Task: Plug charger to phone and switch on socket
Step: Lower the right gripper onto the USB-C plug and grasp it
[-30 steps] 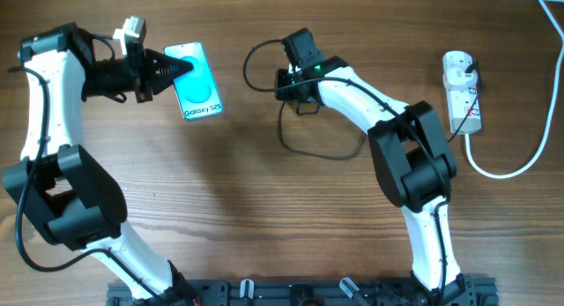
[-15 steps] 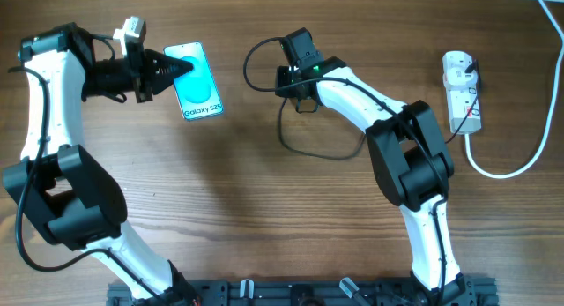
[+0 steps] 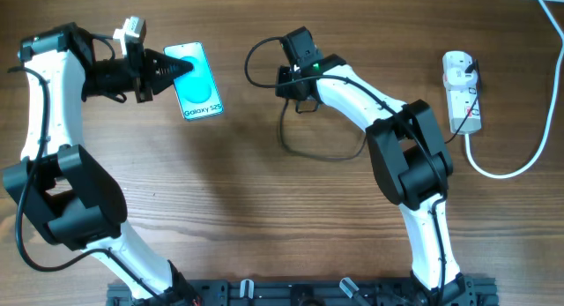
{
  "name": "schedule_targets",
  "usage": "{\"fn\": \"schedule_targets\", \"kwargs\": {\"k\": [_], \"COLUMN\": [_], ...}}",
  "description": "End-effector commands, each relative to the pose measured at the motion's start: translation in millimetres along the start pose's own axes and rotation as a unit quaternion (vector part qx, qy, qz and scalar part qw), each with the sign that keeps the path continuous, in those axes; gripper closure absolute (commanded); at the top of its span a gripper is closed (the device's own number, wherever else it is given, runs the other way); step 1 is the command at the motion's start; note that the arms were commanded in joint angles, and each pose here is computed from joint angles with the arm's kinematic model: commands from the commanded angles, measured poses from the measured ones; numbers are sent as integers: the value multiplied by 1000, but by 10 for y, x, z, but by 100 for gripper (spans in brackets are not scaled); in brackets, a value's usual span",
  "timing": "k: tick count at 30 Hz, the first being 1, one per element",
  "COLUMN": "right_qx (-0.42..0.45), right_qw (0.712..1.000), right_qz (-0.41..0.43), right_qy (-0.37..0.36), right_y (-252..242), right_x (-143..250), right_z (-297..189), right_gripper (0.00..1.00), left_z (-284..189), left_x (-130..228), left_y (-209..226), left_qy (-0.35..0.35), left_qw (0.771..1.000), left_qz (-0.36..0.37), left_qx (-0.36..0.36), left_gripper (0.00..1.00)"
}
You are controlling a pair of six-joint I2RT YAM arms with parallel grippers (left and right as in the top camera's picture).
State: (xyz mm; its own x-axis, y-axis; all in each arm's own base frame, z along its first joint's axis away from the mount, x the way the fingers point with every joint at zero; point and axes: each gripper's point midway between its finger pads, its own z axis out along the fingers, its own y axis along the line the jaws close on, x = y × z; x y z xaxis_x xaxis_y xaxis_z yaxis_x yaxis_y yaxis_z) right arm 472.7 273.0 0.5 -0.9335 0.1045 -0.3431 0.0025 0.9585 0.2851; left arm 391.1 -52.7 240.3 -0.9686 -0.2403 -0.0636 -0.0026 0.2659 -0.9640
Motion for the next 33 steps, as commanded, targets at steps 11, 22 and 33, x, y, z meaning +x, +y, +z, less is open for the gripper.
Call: {"fn": "schedule_targets", "kwargs": {"k": [11,22,33], "right_qx": [146,139,89], "right_qw": [985,980,985], "right_qz": [-91,-90,-47], "right_qy": [17,108,138], "right_y": [-427,-494,-336], "right_x": [90,494,654], "right_z": [-171,-191,-149], "right_gripper": [95,73,73], "left_z": [9,9,10], "left_x": [-47,-51,-50], "left_y": [-51,-50,-51], "left_qy": [-4,-4,-4], "left_qw": [1000,1000,1000], "left_qz": [18,20,20], "left_qx": [13,13,13], "left_gripper": [96,96,96]}}
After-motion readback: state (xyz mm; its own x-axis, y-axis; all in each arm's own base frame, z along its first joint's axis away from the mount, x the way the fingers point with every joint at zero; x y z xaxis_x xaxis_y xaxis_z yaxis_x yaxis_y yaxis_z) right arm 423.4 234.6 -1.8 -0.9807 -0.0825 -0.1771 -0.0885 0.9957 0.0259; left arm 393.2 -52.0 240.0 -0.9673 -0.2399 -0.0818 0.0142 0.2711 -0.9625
